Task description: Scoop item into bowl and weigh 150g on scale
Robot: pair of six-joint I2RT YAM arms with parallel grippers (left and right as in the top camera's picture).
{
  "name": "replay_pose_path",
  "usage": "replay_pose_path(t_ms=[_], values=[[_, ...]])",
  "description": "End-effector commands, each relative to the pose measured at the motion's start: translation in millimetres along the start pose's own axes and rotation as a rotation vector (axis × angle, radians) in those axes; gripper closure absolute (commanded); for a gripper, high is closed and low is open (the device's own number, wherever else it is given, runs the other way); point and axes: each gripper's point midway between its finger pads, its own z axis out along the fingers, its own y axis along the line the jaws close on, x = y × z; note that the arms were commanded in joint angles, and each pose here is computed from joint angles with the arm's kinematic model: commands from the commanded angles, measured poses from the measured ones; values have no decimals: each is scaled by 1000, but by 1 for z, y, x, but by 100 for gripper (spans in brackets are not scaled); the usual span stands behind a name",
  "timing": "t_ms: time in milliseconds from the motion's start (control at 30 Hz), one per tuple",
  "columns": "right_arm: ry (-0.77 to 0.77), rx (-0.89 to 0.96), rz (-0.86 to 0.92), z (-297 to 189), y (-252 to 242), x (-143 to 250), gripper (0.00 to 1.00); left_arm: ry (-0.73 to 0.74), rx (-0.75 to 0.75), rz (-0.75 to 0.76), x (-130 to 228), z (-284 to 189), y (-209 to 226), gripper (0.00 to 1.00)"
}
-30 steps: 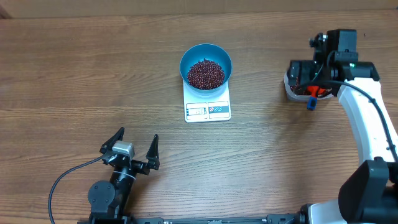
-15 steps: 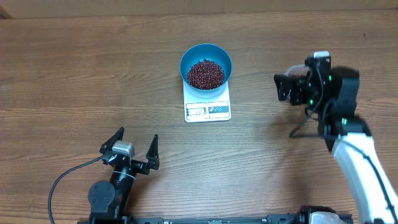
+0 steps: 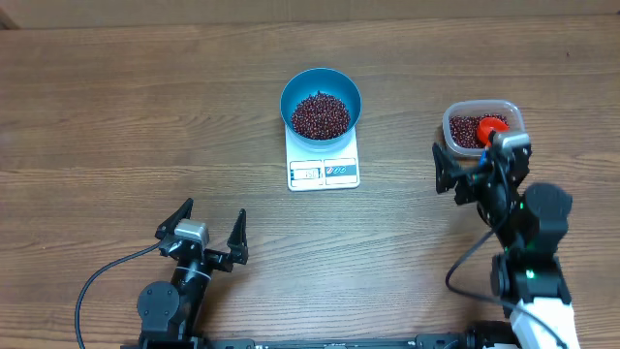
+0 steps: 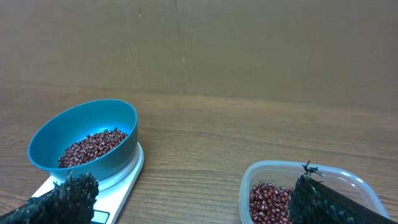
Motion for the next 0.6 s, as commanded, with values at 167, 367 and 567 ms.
replay_pose_path(t_ms=[167,367,567], values=[[-163,27,-45,-35,7,-3,0,-5,-9,23,0,0,2,0],[-295,37,-50,-53,10,1,0,-5,-9,23,0,0,2,0],[-361,77,-13,-65,5,11,0,-5,-9,23,0,0,2,0]])
